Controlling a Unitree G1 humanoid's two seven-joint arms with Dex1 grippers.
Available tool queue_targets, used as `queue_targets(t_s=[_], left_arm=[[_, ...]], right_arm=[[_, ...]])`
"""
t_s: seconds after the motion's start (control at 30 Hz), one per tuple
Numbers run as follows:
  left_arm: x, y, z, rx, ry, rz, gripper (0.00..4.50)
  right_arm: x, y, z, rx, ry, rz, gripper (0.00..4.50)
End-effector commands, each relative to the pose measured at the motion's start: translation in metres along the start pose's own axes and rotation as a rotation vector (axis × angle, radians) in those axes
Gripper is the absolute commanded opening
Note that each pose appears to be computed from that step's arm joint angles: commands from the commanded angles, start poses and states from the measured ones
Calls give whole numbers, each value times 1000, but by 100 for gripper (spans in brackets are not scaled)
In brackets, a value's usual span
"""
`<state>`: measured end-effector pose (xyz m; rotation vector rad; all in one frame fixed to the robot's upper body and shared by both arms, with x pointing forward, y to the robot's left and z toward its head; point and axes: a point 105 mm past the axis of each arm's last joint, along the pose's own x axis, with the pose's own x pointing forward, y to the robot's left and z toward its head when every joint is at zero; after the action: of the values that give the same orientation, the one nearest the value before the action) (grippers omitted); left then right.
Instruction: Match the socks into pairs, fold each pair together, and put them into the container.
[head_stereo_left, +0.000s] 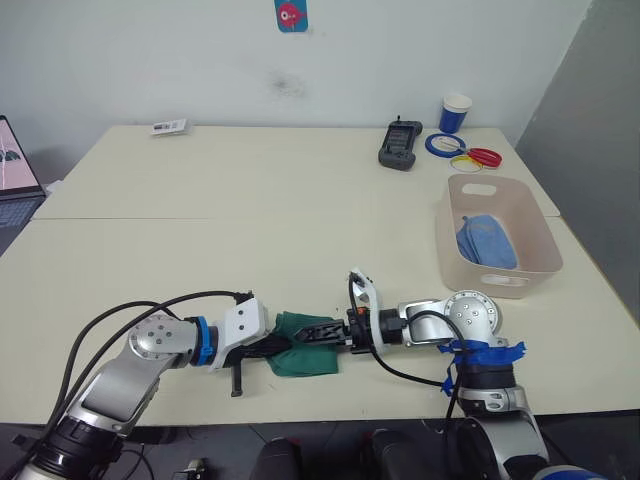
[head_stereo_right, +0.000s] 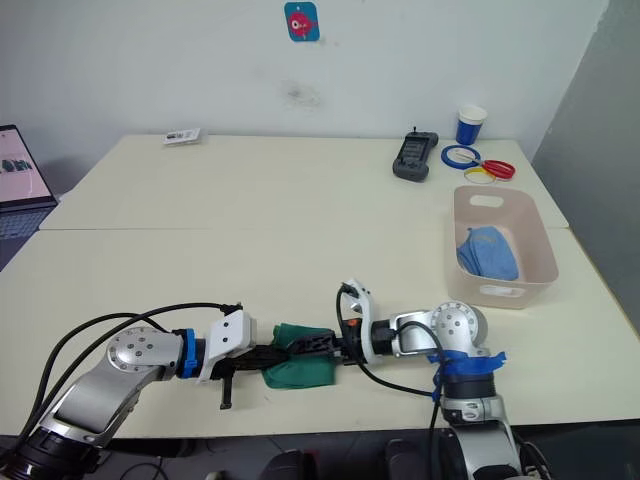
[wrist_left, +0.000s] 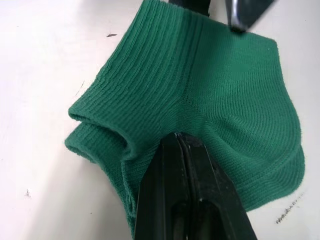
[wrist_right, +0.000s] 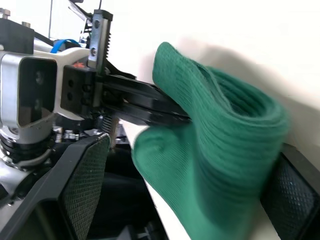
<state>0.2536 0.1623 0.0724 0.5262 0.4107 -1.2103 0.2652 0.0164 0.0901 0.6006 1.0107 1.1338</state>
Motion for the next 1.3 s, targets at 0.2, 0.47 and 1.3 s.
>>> queue_targets(t_s=[0.2, 0.47, 1.3], left_arm=[[-2, -5, -17, -82, 56, -7, 0], [-14, 3, 8, -167, -91, -12, 18], [-44, 45, 225, 82, -630, 70, 444]], right_arm=[[1, 12, 2, -45, 9, 41, 199], [-4, 13, 3, -87, -8, 40, 0], [-240, 60, 131, -935, -576, -774, 0]])
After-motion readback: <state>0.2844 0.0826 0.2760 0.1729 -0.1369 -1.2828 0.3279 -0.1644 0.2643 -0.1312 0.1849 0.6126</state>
